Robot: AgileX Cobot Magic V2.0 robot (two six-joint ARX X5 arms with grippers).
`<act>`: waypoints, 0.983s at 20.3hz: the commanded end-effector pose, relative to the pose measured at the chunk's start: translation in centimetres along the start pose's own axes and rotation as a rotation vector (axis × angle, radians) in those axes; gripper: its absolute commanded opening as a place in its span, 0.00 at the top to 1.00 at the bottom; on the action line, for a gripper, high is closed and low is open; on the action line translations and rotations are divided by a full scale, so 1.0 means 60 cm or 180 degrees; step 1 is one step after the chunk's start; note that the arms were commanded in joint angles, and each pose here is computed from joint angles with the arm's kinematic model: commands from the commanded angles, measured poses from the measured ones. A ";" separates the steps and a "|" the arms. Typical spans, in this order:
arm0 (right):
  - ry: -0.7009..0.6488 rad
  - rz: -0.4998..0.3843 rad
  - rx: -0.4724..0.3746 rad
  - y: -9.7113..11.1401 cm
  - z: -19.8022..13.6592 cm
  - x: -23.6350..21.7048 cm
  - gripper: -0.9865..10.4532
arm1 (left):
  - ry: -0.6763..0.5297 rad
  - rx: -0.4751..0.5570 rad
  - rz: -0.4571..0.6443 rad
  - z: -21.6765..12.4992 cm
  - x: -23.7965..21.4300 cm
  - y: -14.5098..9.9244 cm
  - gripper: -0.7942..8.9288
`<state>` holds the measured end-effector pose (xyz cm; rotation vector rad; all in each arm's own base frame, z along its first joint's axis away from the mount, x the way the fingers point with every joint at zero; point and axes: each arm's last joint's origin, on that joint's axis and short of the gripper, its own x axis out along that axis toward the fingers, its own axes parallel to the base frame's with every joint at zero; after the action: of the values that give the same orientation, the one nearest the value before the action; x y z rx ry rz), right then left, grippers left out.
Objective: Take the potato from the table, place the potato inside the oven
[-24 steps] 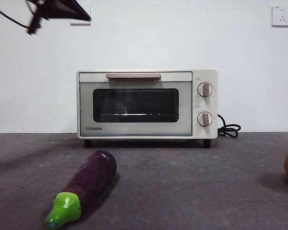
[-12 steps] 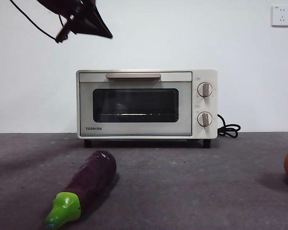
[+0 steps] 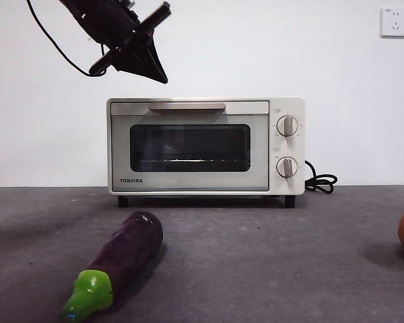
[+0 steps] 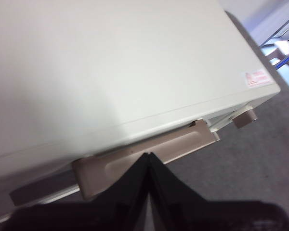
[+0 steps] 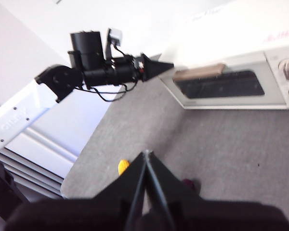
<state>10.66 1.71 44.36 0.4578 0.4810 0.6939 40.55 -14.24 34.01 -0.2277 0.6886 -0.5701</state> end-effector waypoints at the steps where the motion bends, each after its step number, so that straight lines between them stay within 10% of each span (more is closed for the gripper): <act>1: -0.0034 -0.0005 -0.0079 0.007 0.003 -0.005 0.92 | 0.0032 0.0213 0.0069 -0.006 0.014 -0.006 0.92; 20: 0.0363 -0.0454 0.0163 0.000 -0.026 -0.013 0.92 | 0.0030 0.0381 0.0302 -0.012 0.035 -0.002 0.92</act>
<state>9.43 1.54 43.20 0.4519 0.6442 0.5693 40.99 -15.59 32.75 -0.1022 0.6728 -0.5200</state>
